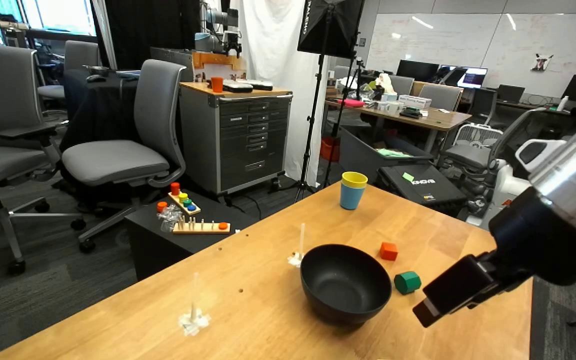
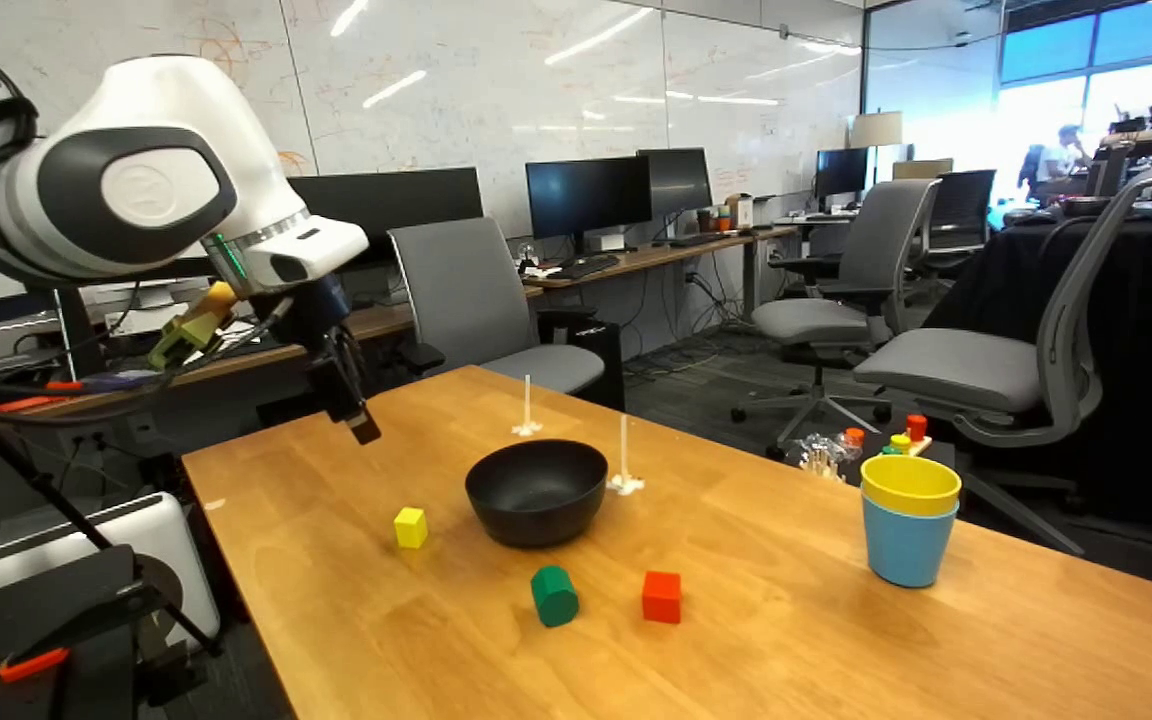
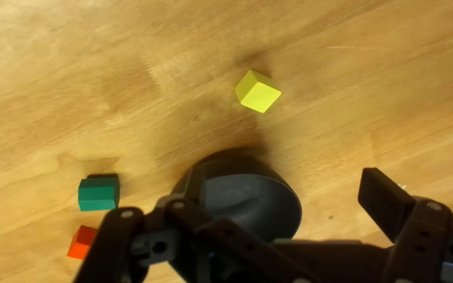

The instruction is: Put the yellow, green and orange blocks inside the black bowl

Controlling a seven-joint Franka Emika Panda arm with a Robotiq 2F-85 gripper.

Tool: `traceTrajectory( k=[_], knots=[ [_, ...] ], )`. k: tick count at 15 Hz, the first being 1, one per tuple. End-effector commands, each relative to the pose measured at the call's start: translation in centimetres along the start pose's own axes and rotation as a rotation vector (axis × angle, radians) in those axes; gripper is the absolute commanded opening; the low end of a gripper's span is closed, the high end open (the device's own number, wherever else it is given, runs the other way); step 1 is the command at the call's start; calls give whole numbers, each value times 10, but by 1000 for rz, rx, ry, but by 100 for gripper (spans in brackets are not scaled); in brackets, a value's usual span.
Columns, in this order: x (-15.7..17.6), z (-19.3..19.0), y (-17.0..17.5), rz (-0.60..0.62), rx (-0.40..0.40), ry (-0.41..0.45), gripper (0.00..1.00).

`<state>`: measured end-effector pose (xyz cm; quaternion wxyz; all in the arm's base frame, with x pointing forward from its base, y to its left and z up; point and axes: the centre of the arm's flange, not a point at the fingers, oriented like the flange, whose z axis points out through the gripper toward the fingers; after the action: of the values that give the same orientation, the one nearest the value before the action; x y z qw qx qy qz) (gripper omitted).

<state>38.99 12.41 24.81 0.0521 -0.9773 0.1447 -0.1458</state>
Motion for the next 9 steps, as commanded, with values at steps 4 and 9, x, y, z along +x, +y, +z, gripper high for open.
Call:
traceTrajectory(
  k=[4,9],
  knots=[
    [-9,35,8,61,-69,-11,100],
    [-12,23,14,31,-97,-64,100]
  ],
)
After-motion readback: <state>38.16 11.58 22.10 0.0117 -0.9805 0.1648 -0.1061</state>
